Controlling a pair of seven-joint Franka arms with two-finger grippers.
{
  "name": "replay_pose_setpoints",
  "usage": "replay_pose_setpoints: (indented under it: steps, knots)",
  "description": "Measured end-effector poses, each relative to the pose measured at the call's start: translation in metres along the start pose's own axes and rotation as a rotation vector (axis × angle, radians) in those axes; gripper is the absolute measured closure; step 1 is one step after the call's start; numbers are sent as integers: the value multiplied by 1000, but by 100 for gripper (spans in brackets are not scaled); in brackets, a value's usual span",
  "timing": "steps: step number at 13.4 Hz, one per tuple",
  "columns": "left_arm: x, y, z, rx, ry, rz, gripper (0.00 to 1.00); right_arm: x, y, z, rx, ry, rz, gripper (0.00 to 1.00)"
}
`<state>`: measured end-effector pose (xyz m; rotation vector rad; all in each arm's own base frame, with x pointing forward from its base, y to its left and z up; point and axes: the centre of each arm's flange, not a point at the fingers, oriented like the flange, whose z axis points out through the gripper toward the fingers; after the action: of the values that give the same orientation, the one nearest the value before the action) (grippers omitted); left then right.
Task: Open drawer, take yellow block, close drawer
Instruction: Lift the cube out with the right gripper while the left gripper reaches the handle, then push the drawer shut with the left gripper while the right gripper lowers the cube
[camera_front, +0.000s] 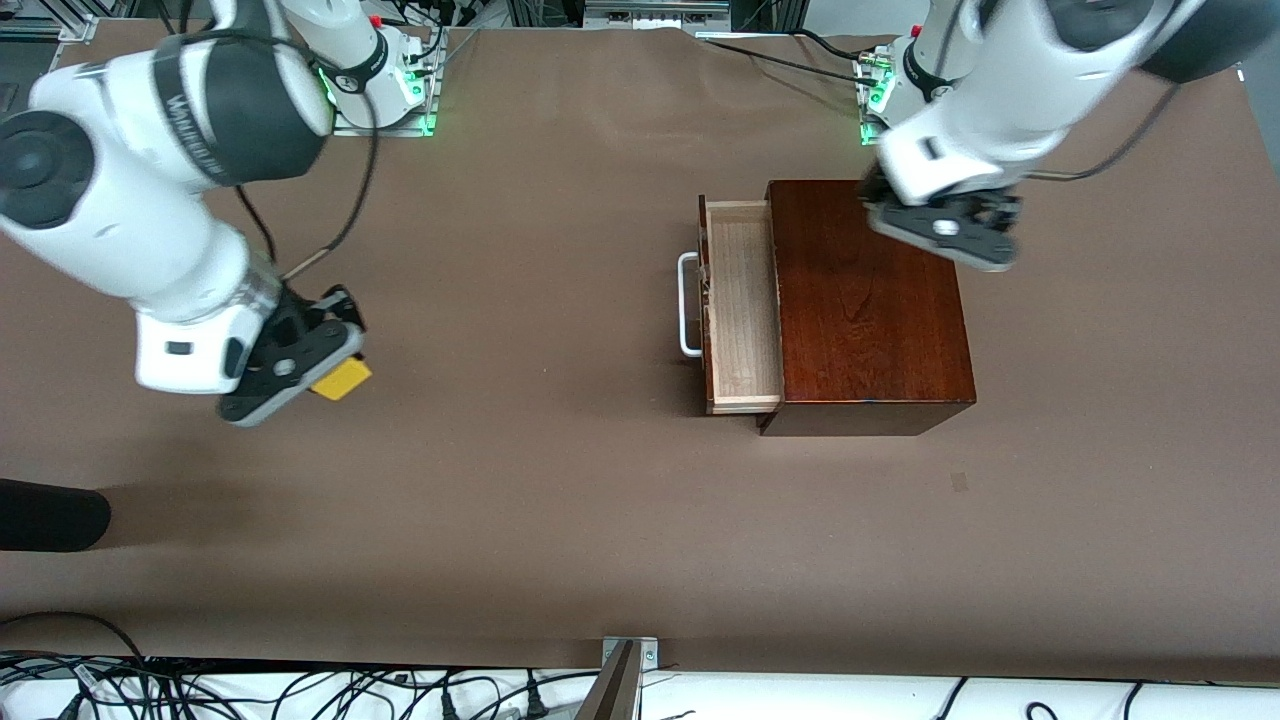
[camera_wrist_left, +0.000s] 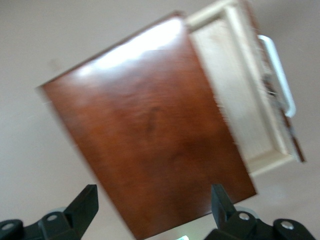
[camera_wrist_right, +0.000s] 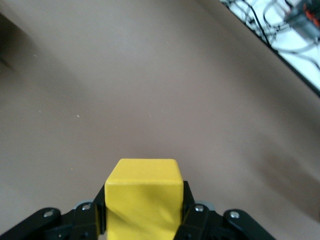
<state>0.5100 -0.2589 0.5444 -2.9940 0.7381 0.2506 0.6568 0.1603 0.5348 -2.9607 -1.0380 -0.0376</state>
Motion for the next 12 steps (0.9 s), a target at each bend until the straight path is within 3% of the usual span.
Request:
replay_pose_setpoints:
  steps: [4,8,12]
  knots:
    - [48,96,47,-64,-40,191,0,-47,48,26,40,-67,142,45]
    - [91,153,82,-136,-56,317,0,-72,67,66,71,-143,330,45]
    - [114,159,92,-164,50,642,0,-80,64,102,74,-183,467,45]
